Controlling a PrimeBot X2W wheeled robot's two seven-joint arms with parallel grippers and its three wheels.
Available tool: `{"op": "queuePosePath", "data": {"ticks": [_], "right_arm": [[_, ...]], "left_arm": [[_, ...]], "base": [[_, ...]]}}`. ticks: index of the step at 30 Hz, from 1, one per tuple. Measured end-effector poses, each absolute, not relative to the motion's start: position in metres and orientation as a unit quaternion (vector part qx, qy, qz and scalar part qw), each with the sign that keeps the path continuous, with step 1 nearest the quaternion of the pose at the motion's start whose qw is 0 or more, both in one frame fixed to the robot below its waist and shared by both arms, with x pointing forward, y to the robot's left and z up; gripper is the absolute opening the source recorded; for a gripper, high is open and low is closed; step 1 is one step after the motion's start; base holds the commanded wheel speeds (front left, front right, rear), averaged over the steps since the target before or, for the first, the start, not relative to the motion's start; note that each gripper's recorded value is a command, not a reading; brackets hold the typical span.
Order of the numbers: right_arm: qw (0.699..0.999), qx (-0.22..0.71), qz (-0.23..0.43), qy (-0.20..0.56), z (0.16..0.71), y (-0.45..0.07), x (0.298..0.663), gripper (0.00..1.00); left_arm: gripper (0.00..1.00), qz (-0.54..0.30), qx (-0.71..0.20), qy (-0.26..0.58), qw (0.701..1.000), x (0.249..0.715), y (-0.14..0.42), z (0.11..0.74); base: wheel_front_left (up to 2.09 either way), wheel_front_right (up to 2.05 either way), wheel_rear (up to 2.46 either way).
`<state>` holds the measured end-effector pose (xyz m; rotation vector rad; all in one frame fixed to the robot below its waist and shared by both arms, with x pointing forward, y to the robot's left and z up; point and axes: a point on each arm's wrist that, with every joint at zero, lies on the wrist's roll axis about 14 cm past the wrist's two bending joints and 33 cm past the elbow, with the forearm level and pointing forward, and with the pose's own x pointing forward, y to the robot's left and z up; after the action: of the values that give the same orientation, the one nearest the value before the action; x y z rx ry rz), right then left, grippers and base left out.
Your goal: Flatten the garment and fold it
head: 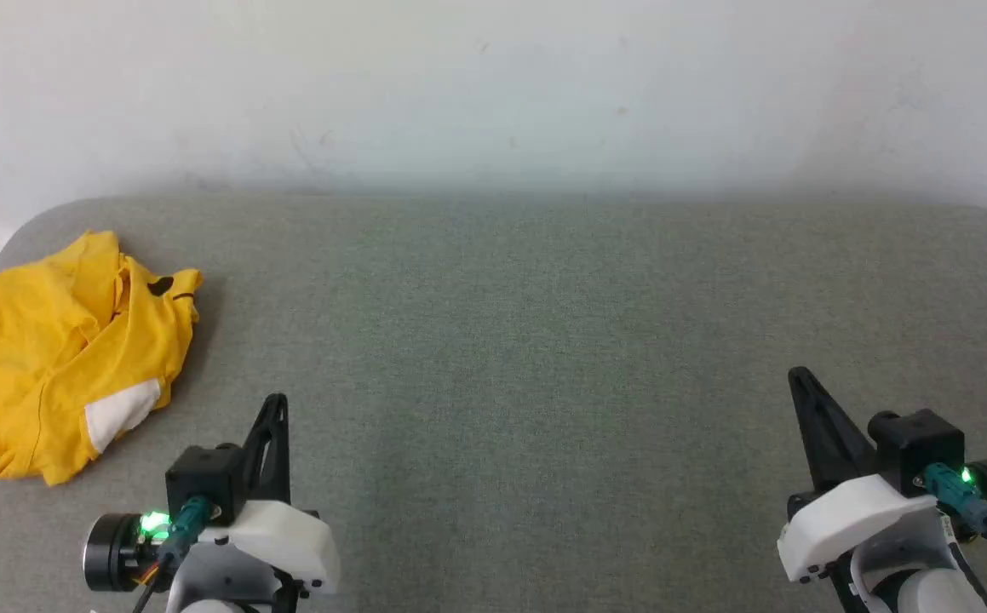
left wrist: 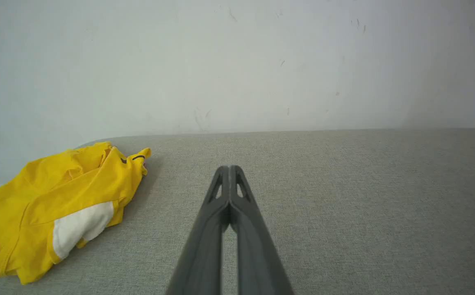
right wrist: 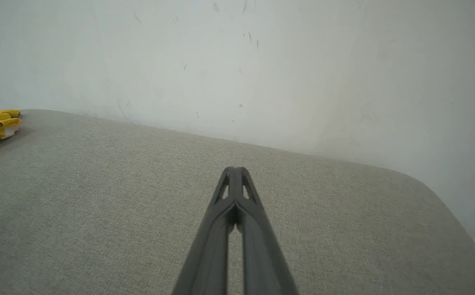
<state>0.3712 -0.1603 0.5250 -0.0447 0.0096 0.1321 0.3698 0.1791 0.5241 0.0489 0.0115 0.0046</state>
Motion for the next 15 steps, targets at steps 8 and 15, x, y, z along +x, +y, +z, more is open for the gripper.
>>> {"op": "queuePosePath", "data": {"ticks": [8, 15], "right_arm": [[0.998, -0.022, 0.066, 0.005, 0.5251, -0.1603, 0.3712, 0.0], [0.998, -0.022, 0.066, 0.006, 0.524, -0.1608, 0.3712, 1.0]], "left_arm": [[0.0, 0.002, 0.024, 0.006, 1.0, 0.3698, 0.1791, 0.5242], [1.0, 0.002, 0.024, 0.006, 1.0, 0.3697, 0.179, 0.5241]], "base": [[0.0, 0.0, 0.0], [0.0, 0.0, 0.0]]}}
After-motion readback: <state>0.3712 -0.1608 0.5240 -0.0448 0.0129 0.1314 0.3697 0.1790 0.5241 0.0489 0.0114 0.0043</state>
